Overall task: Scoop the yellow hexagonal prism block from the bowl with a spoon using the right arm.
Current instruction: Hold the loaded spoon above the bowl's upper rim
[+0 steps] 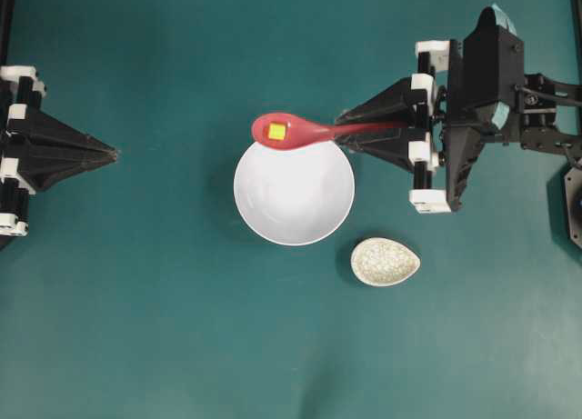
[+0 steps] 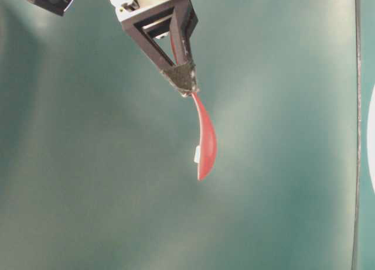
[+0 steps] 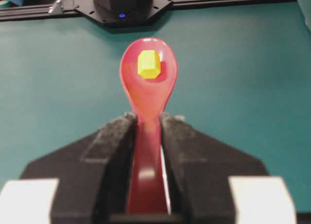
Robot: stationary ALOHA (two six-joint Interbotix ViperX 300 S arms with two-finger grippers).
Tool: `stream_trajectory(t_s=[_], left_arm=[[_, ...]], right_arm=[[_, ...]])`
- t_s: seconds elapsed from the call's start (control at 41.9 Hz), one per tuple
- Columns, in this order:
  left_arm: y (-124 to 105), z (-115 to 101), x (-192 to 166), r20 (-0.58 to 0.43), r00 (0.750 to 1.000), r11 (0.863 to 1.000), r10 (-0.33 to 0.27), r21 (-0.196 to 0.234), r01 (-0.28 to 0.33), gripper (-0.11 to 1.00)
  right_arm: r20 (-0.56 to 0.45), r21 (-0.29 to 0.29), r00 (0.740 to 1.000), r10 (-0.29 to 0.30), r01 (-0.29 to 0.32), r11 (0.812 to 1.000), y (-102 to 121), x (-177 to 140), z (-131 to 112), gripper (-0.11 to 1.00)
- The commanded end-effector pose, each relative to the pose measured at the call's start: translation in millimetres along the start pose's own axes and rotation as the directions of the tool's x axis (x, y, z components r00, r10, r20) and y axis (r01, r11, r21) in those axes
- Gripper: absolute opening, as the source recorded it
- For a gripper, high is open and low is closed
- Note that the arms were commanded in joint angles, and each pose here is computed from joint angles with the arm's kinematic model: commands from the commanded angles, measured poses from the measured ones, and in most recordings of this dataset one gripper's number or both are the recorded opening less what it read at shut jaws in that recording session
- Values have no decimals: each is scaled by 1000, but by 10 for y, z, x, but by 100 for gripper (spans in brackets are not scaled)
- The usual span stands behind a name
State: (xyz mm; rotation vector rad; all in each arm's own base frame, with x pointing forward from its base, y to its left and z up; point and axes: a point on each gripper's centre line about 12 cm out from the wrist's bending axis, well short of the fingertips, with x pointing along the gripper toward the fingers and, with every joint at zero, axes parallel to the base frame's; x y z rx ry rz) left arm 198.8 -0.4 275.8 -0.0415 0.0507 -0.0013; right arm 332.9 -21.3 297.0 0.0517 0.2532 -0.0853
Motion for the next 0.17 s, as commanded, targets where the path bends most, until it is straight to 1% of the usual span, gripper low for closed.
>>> stream_trajectory(t_s=[0.0,0.143], left_arm=[[-5,45,22,9,1000,1000,-2,0,2,-1],[-2,45,22,9,1000,1000,-1,0,1,-1]], right_arm=[[33,-6,999,7,-7,1000,26,-34,93,22],[33,-6,999,8,-8,1000,32,-34,92,22]])
